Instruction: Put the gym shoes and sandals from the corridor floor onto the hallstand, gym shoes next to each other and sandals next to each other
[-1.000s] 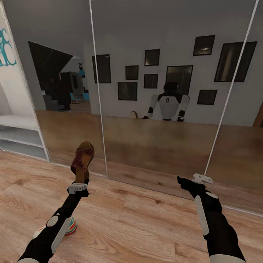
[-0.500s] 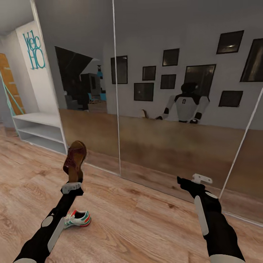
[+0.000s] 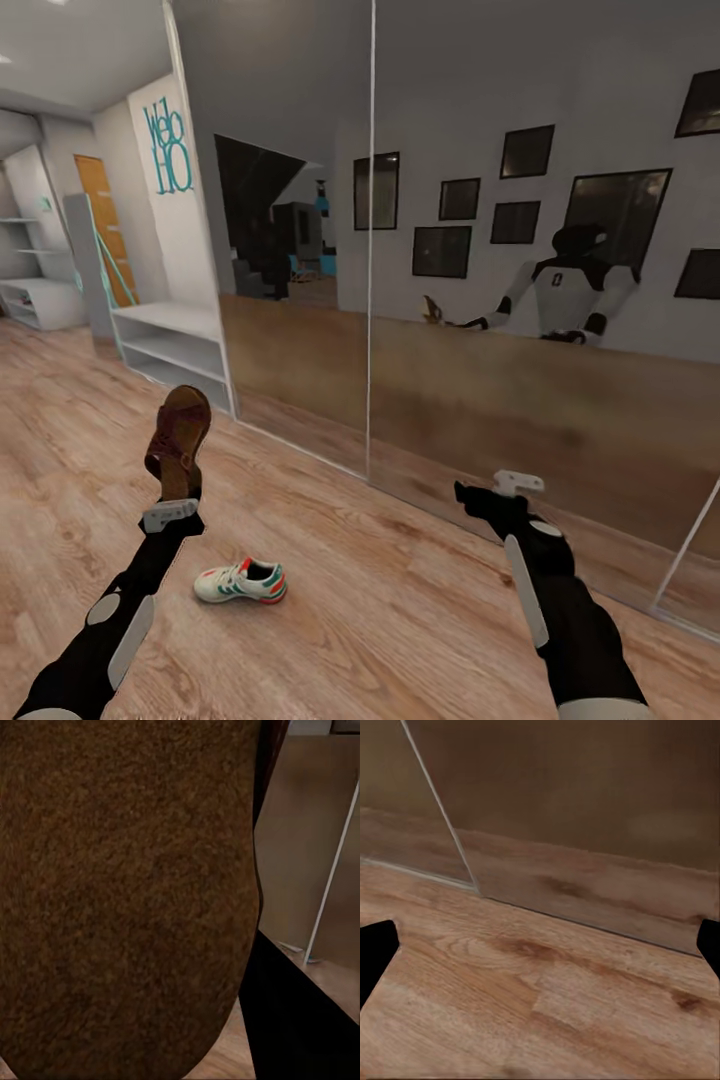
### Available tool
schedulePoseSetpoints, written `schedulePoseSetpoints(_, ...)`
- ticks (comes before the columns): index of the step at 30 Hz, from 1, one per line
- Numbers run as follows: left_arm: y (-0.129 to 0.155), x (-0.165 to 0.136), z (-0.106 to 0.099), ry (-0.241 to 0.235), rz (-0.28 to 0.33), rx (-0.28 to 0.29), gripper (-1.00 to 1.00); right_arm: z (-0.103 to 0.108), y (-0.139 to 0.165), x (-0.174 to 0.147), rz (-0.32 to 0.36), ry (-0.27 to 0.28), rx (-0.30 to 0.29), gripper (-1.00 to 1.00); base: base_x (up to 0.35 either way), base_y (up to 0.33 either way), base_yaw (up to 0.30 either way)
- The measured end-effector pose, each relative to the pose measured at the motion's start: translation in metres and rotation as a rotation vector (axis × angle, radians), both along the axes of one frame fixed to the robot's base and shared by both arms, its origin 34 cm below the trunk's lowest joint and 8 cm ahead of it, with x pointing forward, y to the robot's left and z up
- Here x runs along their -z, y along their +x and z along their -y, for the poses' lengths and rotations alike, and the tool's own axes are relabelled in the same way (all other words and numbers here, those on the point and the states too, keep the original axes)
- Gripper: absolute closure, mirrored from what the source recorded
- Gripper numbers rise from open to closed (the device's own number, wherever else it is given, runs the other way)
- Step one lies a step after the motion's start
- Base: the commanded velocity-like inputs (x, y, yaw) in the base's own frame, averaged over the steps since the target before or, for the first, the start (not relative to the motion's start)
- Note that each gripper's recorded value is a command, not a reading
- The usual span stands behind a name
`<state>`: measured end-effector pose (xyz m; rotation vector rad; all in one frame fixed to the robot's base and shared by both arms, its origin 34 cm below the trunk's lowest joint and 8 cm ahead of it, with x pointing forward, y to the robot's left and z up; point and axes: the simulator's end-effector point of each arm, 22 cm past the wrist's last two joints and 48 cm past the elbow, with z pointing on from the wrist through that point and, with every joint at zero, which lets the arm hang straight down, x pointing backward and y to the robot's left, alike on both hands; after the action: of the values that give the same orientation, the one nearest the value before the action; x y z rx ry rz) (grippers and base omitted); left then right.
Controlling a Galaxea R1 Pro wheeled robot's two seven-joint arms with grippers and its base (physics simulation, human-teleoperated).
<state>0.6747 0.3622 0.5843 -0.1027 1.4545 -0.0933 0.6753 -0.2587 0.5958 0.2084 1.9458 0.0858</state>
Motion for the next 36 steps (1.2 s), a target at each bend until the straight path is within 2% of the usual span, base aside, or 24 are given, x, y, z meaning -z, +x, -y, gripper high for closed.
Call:
schedulePoseSetpoints(2, 0.000, 0.000, -0.001, 0.003, 0.000, -0.001, 1.00, -0.017, 0.001, -0.001, 0.002, -0.017, -0.038, -1.00, 0.000, 0.000, 0.295)
schedulePoseSetpoints(7, 0.000, 0.000, -0.001, 0.004, -0.001, 0.000, 1.00, -0.025, 0.001, -0.002, 0.003, -0.024, -0.056, -1.00, 0.000, 0.000, 0.295)
schedulePoseSetpoints(20, -0.001, 0.001, -0.002, 0.003, -0.003, 0.000, 1.00, -0.025, 0.001, -0.002, 0.003, -0.025, -0.057, -1.00, 0.018, -0.014, 0.295)
schedulePoseSetpoints(31, -0.001, 0.001, -0.002, 0.002, -0.003, -0.001, 1.00, -0.026, 0.001, 0.000, -0.002, -0.025, -0.058, -1.00, 0.115, -0.289, 0.295)
schedulePoseSetpoints(36, -0.001, 0.001, -0.002, 0.002, -0.003, 0.000, 1.00, -0.026, 0.001, 0.001, -0.002, -0.025, -0.058, -1.00, 0.004, -0.141, 0.295)
